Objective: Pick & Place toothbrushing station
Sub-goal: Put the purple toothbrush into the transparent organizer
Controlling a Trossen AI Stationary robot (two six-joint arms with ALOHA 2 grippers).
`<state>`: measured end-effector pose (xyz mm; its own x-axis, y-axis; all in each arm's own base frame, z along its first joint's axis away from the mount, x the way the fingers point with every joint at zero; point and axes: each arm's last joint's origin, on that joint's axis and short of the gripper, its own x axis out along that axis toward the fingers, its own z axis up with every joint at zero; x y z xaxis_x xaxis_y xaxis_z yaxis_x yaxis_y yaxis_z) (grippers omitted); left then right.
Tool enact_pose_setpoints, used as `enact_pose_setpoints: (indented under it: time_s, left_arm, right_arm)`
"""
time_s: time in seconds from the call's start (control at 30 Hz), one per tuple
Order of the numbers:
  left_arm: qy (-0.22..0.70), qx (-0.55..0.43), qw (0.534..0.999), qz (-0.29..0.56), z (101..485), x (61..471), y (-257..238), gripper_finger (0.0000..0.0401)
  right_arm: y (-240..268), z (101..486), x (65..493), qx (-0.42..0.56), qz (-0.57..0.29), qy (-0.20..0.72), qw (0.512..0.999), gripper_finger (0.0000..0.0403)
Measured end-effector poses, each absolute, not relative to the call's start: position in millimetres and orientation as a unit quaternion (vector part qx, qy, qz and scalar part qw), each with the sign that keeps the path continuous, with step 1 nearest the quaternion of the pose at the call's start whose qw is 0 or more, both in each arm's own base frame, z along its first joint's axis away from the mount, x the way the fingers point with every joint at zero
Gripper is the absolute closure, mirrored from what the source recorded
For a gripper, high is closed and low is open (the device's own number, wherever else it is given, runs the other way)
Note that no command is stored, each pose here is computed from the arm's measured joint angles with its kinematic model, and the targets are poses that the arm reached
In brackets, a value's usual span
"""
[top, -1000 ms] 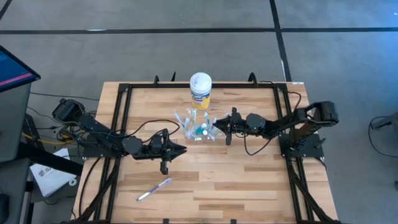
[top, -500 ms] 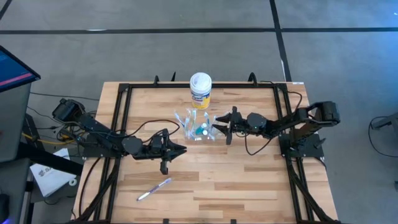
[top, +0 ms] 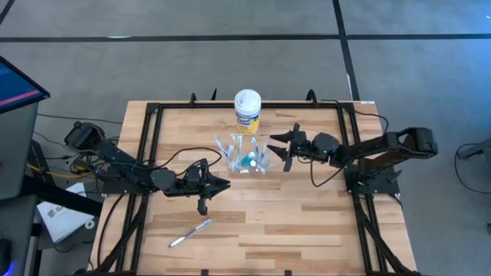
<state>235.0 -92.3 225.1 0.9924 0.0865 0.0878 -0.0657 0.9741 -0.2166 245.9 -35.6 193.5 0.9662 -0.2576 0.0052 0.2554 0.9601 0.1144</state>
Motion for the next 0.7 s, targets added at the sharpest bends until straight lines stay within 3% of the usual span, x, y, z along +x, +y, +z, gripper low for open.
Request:
enact_pose_setpoints:
  time_s: [0.5,0.7]
  left_arm:
    - [-0.040,-0.129,0.991,-0.008,224.4,225.5,-113.6,0.0352]
    - [0.021,-0.166,0.985,-0.034,212.5,217.7,-128.7,0.0352]
  right_arm:
    - [-5.8,217.1,232.7,0.048,-0.069,-0.027,0.996,0.0238]
    - [14.4,213.0,233.5,0.048,-0.027,-0.008,0.998,0.0239]
